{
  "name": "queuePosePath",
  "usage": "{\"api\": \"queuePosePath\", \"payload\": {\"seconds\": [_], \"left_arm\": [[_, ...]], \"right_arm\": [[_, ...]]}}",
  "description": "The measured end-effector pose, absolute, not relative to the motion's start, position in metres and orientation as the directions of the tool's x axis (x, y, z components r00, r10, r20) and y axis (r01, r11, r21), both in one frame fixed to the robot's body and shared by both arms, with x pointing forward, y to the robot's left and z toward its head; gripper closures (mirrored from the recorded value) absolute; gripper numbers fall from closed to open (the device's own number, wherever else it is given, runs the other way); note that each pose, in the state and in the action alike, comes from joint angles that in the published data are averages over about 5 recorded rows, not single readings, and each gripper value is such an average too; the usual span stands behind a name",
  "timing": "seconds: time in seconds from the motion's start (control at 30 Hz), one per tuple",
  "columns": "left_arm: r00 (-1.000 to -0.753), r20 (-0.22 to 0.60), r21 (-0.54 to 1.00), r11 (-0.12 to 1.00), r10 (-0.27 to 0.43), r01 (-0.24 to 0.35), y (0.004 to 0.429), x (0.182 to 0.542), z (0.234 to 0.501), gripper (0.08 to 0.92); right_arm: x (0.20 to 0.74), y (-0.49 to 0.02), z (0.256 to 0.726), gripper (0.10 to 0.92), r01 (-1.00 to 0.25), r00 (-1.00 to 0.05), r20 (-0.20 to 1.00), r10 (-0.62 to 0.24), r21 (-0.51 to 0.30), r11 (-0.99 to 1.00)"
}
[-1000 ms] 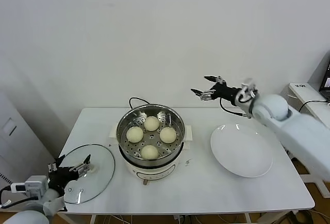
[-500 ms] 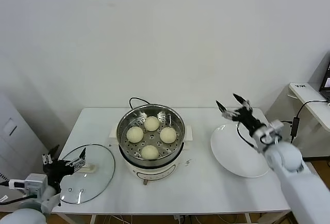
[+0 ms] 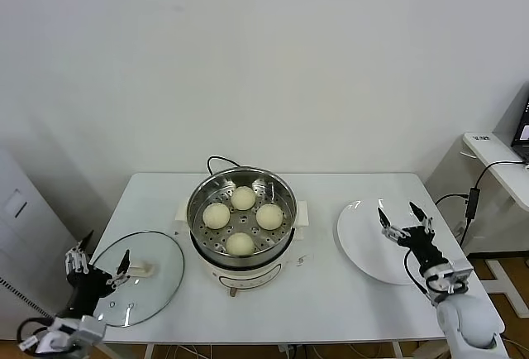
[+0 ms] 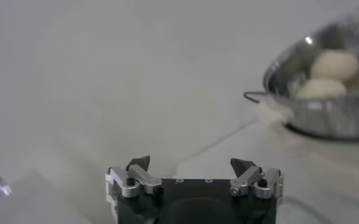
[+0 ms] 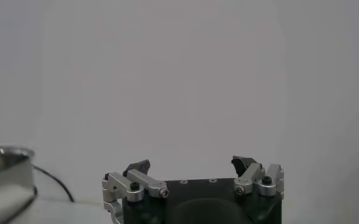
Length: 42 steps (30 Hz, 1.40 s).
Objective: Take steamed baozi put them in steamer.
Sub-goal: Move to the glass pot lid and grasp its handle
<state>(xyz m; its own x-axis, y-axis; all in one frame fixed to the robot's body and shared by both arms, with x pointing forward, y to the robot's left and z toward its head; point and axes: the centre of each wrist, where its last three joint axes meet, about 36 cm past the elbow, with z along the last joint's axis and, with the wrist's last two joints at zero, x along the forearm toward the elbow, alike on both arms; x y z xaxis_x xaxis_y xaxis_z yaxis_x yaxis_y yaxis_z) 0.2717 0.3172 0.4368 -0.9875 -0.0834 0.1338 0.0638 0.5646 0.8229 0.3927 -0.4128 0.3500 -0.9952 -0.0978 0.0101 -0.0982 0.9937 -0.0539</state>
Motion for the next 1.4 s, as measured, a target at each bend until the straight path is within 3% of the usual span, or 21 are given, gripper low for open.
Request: {"api": "queuePosePath", "payload": {"seconds": [0.33, 0.6, 0.93, 1.4], "left_arm": [[-0.995, 0.097, 0.976, 0.198, -0.008, 0.094, 0.333, 0.261, 0.388, 0.177], [-0.995, 0.094, 0.996, -0.01, 0.031, 0.093, 0.352, 0.265, 0.355, 0.177], [-0.992, 0.114, 0.987, -0.121, 0.056, 0.106, 0.372, 0.279, 0.324, 0.177], [-0.99, 0.13, 0.979, -0.166, 0.06, 0.118, 0.387, 0.297, 0.296, 0.177]], "right_arm": [[0.377, -0.414, 0.327, 0.2, -0.045, -0.998, 0.043, -0.042, -0.076, 0.996], [0.374, -0.411, 0.319, 0.2, -0.016, -0.998, 0.058, -0.012, -0.071, 0.997], [0.372, -0.407, 0.313, 0.2, 0.001, -0.997, 0.075, 0.006, -0.067, 0.998], [0.368, -0.407, 0.309, 0.2, 0.007, -0.995, 0.097, 0.014, -0.075, 0.997]]}}
